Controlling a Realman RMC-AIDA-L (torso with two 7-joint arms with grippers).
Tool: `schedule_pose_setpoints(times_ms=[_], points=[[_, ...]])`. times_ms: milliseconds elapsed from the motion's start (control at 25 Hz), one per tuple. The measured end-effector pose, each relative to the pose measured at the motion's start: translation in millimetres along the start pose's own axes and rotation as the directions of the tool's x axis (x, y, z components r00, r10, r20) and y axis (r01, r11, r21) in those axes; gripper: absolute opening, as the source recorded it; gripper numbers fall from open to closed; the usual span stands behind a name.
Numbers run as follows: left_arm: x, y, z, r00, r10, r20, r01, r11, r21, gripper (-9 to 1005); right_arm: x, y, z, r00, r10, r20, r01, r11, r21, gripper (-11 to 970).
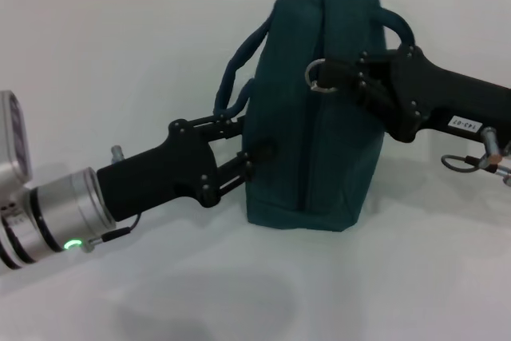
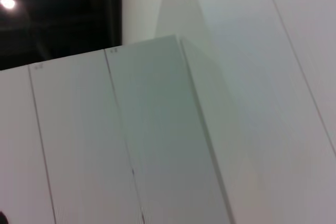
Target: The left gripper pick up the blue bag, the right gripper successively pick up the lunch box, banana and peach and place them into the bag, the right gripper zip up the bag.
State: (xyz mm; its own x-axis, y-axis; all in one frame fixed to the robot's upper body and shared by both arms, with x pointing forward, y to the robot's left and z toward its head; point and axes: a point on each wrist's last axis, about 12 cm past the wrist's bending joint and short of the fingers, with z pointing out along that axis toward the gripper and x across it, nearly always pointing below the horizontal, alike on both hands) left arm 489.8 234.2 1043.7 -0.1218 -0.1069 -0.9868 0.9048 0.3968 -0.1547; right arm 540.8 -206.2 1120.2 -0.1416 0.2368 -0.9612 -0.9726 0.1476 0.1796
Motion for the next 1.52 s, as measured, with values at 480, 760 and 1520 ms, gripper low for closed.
schedule_pose_setpoints(times_ms=[480,760,1520], points=[[-14.8,8.3,-21.9,0.998,0.056,0.004,-0.056,0.998,0.016,346,-9.0,-26.3,-4.9,0.999,-0.025,0.023,0.02,0.98,0.198,18],[-12.8,6.2,-21.3,0.999,0.05,-0.013,-0.049,0.998,0.036,110,-10.6,-32.3,-9.7,0.999,-0.032,0.035,0.022,0.966,0.258,18],[1.0,-9.1,-9.9,0.986,-0.085,0.142,0.098,0.991,-0.086,330,-4.9,-28.1,-8.1,1.0,-0.016,0.016,0.012,0.972,0.236,18]])
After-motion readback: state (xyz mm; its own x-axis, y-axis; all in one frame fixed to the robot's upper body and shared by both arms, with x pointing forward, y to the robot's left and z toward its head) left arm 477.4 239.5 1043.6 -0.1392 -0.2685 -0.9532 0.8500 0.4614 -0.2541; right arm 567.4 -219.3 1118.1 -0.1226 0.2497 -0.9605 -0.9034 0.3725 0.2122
